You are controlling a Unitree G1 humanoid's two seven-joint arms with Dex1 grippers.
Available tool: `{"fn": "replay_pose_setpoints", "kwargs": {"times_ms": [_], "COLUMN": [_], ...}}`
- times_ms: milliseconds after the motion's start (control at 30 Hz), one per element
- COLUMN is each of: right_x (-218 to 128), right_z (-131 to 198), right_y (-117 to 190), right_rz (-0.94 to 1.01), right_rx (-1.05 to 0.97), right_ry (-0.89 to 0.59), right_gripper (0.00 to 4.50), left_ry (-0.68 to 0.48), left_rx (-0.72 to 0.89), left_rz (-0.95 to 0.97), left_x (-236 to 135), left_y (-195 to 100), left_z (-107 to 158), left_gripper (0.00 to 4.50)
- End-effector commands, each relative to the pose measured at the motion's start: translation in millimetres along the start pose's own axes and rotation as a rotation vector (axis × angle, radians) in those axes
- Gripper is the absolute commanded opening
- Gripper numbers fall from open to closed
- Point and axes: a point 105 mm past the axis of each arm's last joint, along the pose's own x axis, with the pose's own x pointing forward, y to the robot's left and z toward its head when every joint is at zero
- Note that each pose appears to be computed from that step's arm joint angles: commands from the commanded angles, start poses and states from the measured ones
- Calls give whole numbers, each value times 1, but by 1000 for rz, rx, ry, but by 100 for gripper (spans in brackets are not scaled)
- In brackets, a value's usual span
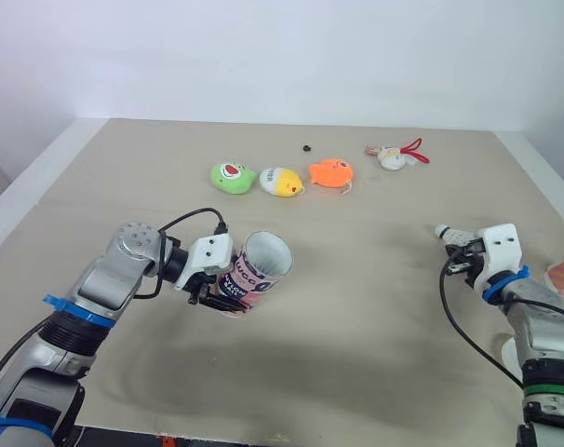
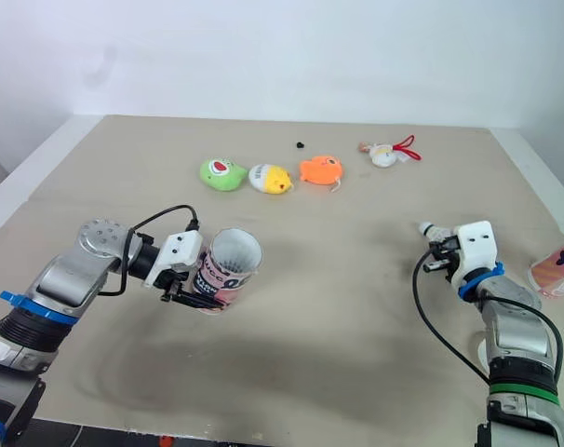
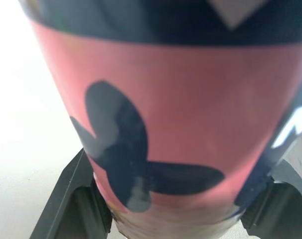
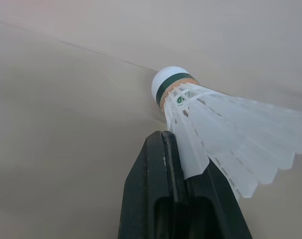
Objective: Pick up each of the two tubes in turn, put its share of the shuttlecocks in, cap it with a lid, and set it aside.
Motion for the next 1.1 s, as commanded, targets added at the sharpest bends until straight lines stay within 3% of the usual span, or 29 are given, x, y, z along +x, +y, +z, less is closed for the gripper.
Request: {"fn": "replay_pose_setpoints", "kwargs": {"times_ms": [33, 167, 333, 567, 733, 1100], "right_x": [-15, -51, -86, -90, -90, -82], "right_z": [72, 121, 147, 166, 188, 181], "right_y": [17, 86, 147, 180, 205, 221], "right_rz": [127, 492, 798, 930, 1009, 1121], "right_rx": [-99, -298, -559, -855, -914, -1025], "right_ry": [-193, -255, -238, -281, -388, -377], "right_gripper": [5, 5, 5, 5, 5, 5], "left_ry": [12, 14, 10, 5, 6, 4], "left_rx": [-18, -18, -16, -13, -8, -3], "left_rz": [-50, -58, -64, -70, -71, -67], "left_x": [10, 11, 13, 16, 16, 16], "left_y": [-9, -9, -8, -7, -6, -3], "left_z": [-6, -6, -5, -4, -3, -3], "left_gripper": [258, 258, 258, 258, 258, 258]}}
